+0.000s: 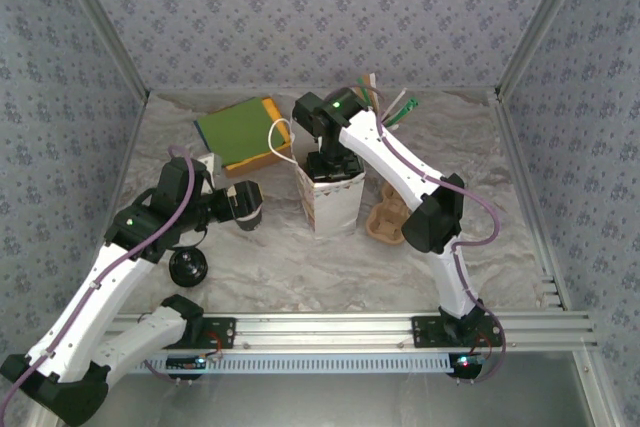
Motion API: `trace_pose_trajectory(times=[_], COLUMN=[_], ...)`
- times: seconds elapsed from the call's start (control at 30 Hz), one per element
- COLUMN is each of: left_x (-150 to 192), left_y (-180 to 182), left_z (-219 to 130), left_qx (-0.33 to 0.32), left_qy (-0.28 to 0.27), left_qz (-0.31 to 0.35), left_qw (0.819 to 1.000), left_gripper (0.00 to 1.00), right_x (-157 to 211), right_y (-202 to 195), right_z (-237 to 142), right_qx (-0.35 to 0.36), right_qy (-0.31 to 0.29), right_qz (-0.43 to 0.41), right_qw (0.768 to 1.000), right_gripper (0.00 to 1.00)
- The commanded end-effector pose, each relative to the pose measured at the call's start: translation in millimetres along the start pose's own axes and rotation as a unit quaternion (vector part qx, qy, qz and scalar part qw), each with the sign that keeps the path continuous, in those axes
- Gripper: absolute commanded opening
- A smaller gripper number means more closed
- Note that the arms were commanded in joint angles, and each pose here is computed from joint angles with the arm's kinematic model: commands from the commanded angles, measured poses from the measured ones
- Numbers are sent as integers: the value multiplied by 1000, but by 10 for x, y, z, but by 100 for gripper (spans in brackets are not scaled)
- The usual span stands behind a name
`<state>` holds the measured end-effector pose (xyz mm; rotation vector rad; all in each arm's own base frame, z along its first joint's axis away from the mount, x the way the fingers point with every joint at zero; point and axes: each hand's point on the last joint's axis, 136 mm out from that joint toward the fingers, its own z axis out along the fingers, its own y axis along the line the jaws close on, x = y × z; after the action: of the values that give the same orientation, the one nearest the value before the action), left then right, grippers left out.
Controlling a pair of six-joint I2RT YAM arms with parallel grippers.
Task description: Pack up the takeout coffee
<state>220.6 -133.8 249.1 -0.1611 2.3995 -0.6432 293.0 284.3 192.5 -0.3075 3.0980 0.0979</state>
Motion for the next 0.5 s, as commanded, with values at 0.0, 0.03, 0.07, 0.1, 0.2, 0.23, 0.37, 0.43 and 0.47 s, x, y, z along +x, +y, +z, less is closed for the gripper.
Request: trace_pose_trajectory(times=[0.0, 0.03, 0.07, 0.1, 0.2, 0.23, 0.37, 0.43, 0.47], left_x=[-2, 1, 3, 2, 4, 4, 13, 20, 15], left_y=[-26, -24, -25, -23, -25, -29, -24, -21, -20], left_z=[-17, -17, -16, -16, -19, -22, -17, -14, -10], left_qx=[6, 6, 7, 6, 7, 8, 8, 8, 7], left_qy=[-1, -2, -1, -1, -1, -1, 0, 1, 0], left_qz=[1, 1, 1, 0, 0, 0, -1, -2, -2], left_qw=[1000, 1000, 1000, 1000, 1000, 1000, 1000, 1000, 1000], left_gripper=[99, 100, 99, 100, 100, 100, 100, 100, 100], right_x=[374, 377, 376, 376, 382, 383, 383, 383, 388], right_y=[-228, -233, -243, -244, -251, -258, -268, -276, -278], right_z=[-53, -54, -60, -61, -59, -56, -62, -64, -63], right_qx=[49, 51, 51, 51, 51, 52, 52, 53, 53], right_qy=[76, 76, 75, 75, 75, 76, 74, 74, 75], right_qz=[-4, -4, -3, -3, -2, -1, -1, 0, 0], right_qw=[996, 996, 996, 996, 996, 996, 996, 996, 996], right_gripper=[68, 68, 68, 68, 68, 68, 68, 68, 68])
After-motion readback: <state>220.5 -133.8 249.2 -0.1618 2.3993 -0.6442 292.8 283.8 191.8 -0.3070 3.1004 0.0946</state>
